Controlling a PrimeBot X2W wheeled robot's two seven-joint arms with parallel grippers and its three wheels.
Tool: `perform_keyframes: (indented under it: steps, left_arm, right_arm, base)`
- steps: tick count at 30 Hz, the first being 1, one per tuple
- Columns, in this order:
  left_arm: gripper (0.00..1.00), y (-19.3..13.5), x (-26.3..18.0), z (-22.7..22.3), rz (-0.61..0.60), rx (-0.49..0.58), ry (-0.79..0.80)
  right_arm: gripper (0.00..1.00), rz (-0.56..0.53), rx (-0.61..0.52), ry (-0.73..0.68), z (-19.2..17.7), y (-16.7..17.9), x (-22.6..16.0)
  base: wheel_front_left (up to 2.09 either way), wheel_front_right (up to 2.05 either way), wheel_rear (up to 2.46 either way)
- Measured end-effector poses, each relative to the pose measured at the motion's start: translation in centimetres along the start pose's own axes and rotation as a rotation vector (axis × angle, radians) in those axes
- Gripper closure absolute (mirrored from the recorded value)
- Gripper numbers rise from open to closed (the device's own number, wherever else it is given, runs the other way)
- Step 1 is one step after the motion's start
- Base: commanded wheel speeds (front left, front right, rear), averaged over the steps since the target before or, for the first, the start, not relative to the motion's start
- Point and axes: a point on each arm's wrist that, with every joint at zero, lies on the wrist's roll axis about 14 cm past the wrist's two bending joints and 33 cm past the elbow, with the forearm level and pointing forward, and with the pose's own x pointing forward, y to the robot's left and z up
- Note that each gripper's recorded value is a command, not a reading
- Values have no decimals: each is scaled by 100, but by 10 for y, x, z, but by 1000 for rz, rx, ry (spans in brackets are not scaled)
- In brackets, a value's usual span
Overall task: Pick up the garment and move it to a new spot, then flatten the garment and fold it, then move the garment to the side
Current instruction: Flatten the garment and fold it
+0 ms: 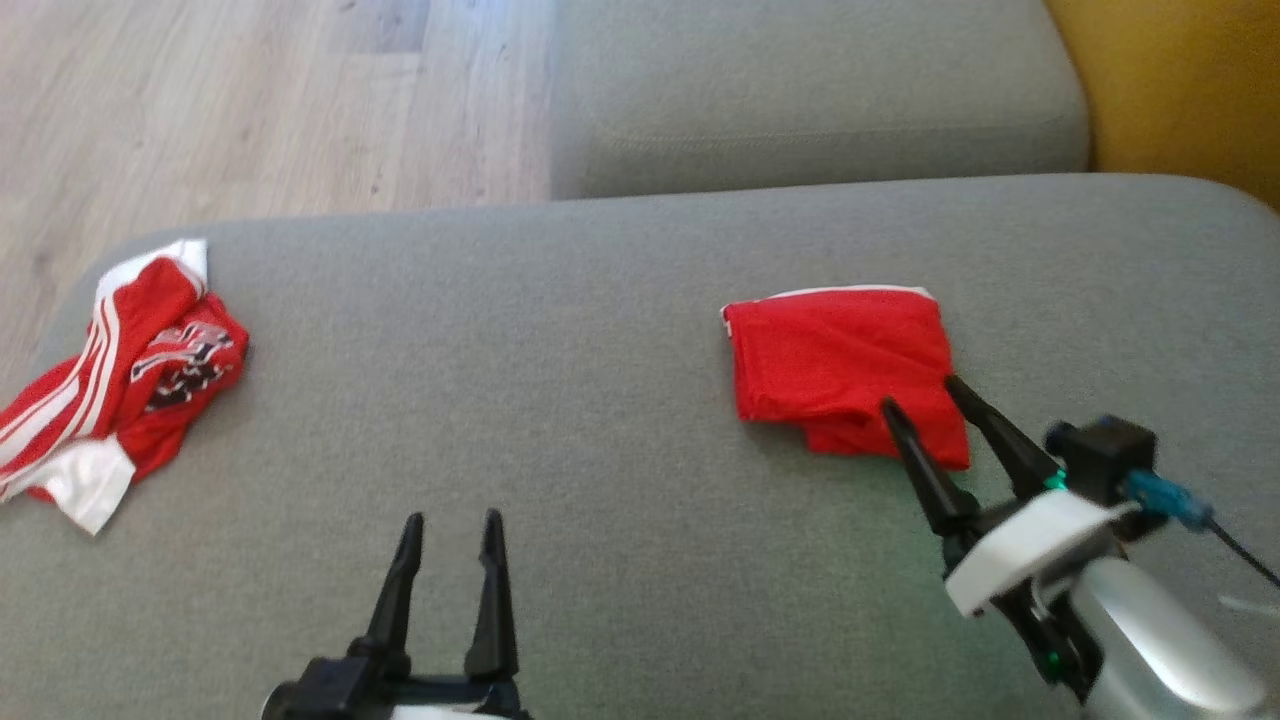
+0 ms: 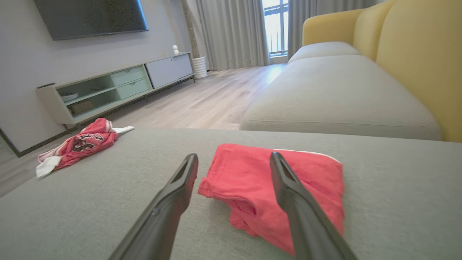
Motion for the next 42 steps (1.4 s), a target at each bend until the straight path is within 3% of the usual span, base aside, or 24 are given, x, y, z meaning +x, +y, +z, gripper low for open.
perform_keyframes:
  steps: [4,15,42]
  left_arm:
    - [0,6,-7,3,23,2,-11]
    - [0,26,-30,0,89,93,-5]
    - [0,30,-35,-18,103,118,58]
  right_arm:
    - [0,-80,-1,-43,2,-11,-19]
    - [0,-154,31,-98,-11,10,-57]
    - [0,-203,55,-103,-16,7,-66]
  base:
    - [0,0,0]
    - [0,0,0]
    - [0,0,0]
